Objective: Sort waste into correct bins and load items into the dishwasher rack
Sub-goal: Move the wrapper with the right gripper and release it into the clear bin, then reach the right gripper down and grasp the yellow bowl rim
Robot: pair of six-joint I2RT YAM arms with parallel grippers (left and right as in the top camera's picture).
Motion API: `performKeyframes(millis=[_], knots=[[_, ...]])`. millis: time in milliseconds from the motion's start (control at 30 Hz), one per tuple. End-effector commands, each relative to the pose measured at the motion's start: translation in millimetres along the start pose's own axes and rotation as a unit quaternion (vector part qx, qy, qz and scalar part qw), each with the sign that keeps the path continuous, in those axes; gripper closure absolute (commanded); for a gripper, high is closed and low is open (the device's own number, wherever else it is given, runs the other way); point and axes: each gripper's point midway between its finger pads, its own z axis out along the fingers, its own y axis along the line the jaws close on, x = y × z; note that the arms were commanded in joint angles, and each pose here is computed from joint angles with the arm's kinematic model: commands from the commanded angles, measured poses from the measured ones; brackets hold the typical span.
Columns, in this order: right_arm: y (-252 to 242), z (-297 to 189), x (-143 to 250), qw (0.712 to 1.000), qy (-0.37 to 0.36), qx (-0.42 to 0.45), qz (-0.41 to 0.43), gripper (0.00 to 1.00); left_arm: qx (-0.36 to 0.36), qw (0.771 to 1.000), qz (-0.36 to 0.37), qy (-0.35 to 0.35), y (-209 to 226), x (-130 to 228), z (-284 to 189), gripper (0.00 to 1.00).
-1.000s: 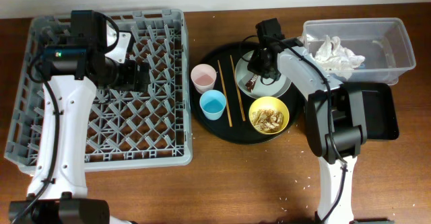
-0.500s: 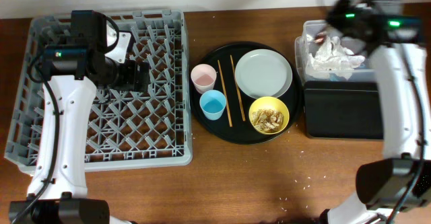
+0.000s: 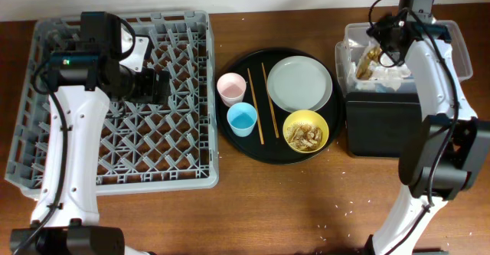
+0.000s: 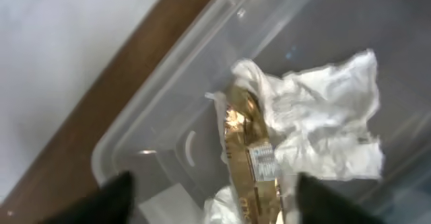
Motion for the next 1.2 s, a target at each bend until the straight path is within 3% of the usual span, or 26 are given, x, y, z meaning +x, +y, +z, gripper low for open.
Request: performKeyframes(millis=[0, 167, 267, 467, 767, 967, 1167], knots=[[29.3, -43.7, -22.3, 0.996, -0.026, -0.063, -0.055, 0.01, 0.003, 1.0, 0.005, -0.009, 0.4, -5.2, -3.4, 0.01], [67.3, -119.3, -7.0, 0.972, 0.009, -0.179, -0.149, 0.0, 0.003, 1.0, 0.005, -0.009, 0.4, -5.1, -3.4, 0.01], [85.8, -181.3, 27.7, 0.945, 0.072, -0.269, -0.169, 0.04, 0.003, 1.0, 0.005, -0.009, 0.5, -5.1, -3.4, 0.01], [92.6, -232.0, 93.9, 0.921, 0.148, -0.284, -0.221, 0.13, 0.003, 1.0, 0.005, -0.008, 0.4, -5.1, -3.4, 0.01], [66.1, -190.5, 192.7, 0.908, 0.205, -0.102, -0.35, 0.16, 0.003, 1.0, 0.005, -0.009, 0.4, -5.1, -3.4, 0.01], [52.6, -136.3, 258.2, 0.876, 0.247, -0.037, -0.412, 0.23, 0.003, 1.0, 0.005, -0.009, 0.4, -5.1, -3.4, 0.01], [25.0, -89.3, 299.2, 0.858, 0.295, -0.003, -0.421, 0.31, 0.003, 1.0, 0.005, -0.009, 0.4, -5.2, -3.4, 0.01]])
